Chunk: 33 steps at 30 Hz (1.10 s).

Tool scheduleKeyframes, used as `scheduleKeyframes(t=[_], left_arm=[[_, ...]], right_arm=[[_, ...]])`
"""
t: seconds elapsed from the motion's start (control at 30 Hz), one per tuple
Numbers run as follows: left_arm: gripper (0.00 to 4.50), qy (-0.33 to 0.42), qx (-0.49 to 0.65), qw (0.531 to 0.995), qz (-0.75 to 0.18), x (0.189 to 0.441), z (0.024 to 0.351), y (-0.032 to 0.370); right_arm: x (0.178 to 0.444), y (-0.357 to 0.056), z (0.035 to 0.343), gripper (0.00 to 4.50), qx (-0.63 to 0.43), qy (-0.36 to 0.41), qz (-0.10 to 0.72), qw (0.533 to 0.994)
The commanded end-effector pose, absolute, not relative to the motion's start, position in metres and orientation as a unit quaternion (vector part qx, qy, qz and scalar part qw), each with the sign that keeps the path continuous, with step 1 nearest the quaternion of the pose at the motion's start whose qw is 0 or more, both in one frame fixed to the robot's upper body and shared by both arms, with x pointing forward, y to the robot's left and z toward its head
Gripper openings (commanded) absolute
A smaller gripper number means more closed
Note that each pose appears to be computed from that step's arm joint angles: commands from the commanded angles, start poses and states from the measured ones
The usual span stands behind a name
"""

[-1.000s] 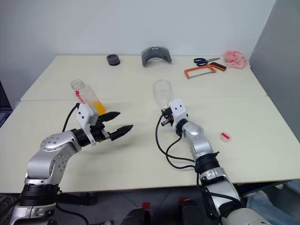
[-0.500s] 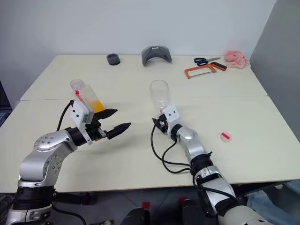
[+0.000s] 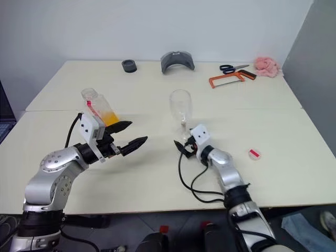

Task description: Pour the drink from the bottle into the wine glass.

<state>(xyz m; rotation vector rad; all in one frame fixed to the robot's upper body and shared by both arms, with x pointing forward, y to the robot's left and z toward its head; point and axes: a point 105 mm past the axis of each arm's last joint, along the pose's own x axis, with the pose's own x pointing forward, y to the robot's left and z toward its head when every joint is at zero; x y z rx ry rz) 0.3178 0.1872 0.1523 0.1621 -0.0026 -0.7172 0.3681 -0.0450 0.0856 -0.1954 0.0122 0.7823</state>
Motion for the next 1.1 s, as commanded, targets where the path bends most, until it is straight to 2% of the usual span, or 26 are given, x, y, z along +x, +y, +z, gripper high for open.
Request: scheduleKeyframes(t=[0.03,0.17,0.43,0.73,1.1], left_arm=[[4.50,-0.004,0.089,0.947,-0.307,0.313,0.142,0.197],[4.50,0.009,0.083,0.973,-0.215,0.310,0.114,0.218],[4.50,-0.022,0.065,0.997,-0.045,0.319,0.108,0.265],[4.50,-0.036,0.058,0.997,-0.043,0.340,0.129,0.284],[4.50,-0.047,0.073,0.994,-0.062,0.366,0.151,0.291]], right_arm=[[0.349,-0.050,0.106,4.47,-0.126,-0.018,0.406,0.905],[0.325,-0.067,0.108,4.47,-0.150,-0.013,0.412,0.899],[0.295,-0.063,0.136,4.47,-0.115,-0.046,0.436,0.891],[0.278,-0.052,0.145,4.47,-0.074,-0.008,0.477,0.876],[0.275,-0.044,0.157,4.47,-0.069,-0.001,0.477,0.876]])
